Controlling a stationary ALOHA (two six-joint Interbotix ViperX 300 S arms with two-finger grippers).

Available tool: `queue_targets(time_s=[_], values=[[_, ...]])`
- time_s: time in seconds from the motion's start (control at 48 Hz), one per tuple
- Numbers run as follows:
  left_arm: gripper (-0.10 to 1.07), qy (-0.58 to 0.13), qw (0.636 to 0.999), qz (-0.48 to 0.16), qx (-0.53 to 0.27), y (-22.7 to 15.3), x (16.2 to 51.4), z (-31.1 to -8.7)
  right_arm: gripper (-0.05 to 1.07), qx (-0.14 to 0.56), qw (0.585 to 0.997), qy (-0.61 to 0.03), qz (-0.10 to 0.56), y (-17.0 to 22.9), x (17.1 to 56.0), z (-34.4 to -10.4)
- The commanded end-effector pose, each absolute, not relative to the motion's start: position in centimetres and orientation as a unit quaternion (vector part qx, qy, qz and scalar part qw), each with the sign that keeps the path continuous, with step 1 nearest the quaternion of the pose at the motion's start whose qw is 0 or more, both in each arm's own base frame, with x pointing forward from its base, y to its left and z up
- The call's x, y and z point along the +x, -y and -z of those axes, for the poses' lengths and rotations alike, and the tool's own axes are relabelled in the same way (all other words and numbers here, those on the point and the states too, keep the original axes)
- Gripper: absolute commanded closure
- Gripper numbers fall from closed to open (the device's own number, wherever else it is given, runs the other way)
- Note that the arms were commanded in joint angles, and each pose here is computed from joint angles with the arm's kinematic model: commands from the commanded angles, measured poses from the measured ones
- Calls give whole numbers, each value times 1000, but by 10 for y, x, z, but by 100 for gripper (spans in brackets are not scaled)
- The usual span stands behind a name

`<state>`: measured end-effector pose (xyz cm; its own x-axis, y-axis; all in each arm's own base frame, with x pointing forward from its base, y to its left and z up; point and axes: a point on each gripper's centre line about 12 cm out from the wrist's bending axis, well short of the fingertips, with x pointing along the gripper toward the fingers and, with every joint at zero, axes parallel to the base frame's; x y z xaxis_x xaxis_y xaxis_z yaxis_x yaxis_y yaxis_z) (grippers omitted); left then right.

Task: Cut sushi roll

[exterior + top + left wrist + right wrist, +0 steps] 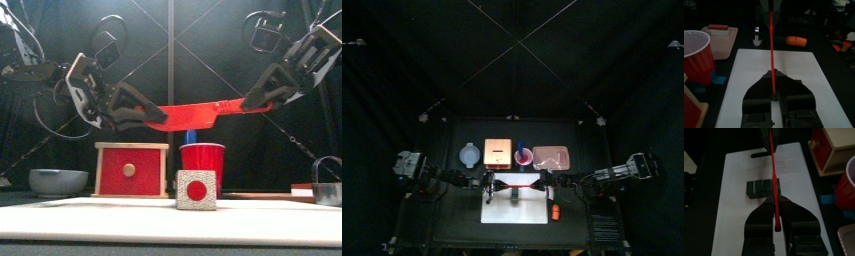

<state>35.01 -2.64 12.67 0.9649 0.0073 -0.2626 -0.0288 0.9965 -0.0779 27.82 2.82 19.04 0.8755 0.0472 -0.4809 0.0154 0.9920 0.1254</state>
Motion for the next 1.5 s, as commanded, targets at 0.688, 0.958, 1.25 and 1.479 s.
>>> queue_targets(time_s=[0.688, 0.958, 1.25, 1.479], values=[[57, -236, 970, -15, -46, 35, 358, -79, 63, 70, 948, -309, -16, -44, 280, -153], [57, -232, 971, -24, -49, 29, 358, -83, 63, 67, 948, -310, -15, -44, 284, -153], [57, -215, 975, -20, -49, 30, 360, -99, 63, 62, 950, -305, -18, -44, 287, -156], [57, -232, 971, -14, -46, 32, 360, -95, 63, 61, 949, -310, -15, -43, 288, -153]])
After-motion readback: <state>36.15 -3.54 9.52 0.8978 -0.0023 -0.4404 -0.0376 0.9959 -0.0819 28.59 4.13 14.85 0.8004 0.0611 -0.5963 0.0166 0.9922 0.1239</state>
